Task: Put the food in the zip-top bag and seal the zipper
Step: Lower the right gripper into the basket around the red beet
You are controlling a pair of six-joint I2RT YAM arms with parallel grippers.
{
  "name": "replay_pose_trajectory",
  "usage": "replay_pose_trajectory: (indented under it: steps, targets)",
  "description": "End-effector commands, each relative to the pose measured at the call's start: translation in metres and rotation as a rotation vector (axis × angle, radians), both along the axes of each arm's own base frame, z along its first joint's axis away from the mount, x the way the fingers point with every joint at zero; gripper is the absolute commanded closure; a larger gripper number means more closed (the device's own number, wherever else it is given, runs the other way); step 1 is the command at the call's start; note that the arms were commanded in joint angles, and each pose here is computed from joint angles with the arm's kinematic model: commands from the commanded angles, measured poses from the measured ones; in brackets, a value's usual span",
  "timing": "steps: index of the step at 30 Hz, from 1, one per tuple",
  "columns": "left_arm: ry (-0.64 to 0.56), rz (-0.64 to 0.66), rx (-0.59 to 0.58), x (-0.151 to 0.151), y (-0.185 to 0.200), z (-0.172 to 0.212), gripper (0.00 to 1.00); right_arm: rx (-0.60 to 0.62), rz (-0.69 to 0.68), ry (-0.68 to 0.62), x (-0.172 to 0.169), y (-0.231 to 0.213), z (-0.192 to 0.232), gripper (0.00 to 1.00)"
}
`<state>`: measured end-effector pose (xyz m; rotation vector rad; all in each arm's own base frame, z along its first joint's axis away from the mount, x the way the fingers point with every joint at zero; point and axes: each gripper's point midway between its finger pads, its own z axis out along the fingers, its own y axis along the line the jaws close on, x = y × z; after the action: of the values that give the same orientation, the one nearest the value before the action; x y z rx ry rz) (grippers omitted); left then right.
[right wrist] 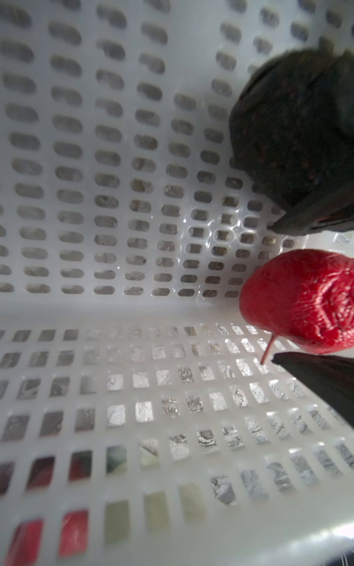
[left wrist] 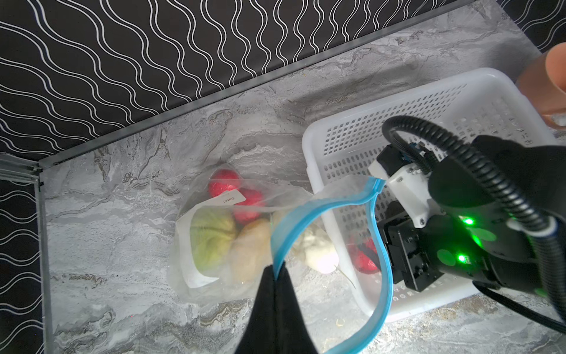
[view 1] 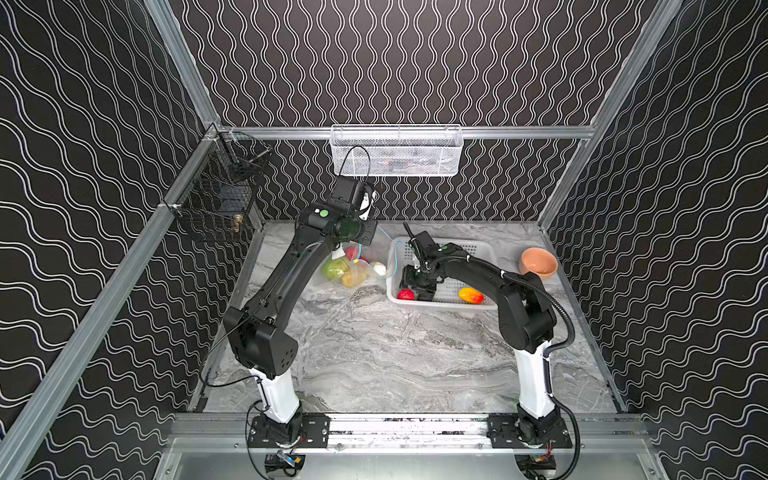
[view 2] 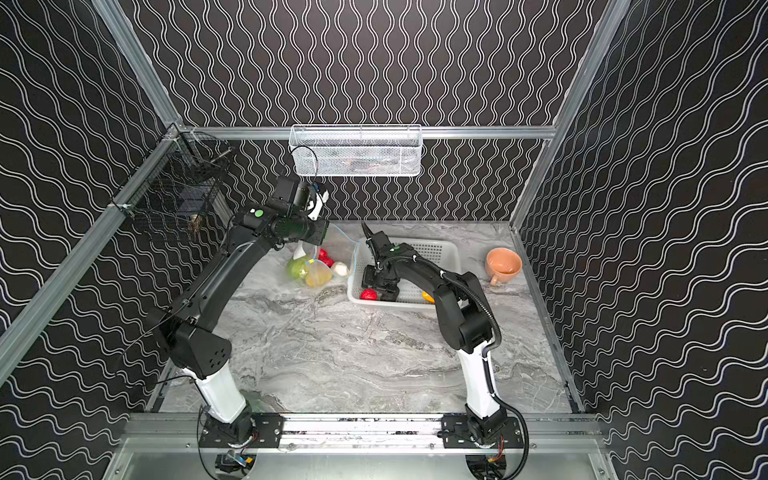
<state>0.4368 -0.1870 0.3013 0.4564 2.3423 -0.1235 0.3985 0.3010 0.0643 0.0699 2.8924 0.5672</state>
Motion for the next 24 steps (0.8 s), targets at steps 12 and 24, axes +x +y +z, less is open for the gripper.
replay_pose_trajectory:
  steps: [12, 24]
  targets:
    - [-0.023, 0.001, 0.000, 0.002, 0.001, 0.005, 1.00, 0.043, -0.001, 0.034, 0.003, 0.010, -0.009, 0.58]
    - [-0.040, 0.007, 0.006, 0.000, 0.004, 0.011, 1.00, 0.092, -0.024, -0.009, 0.004, 0.003, 0.011, 0.72]
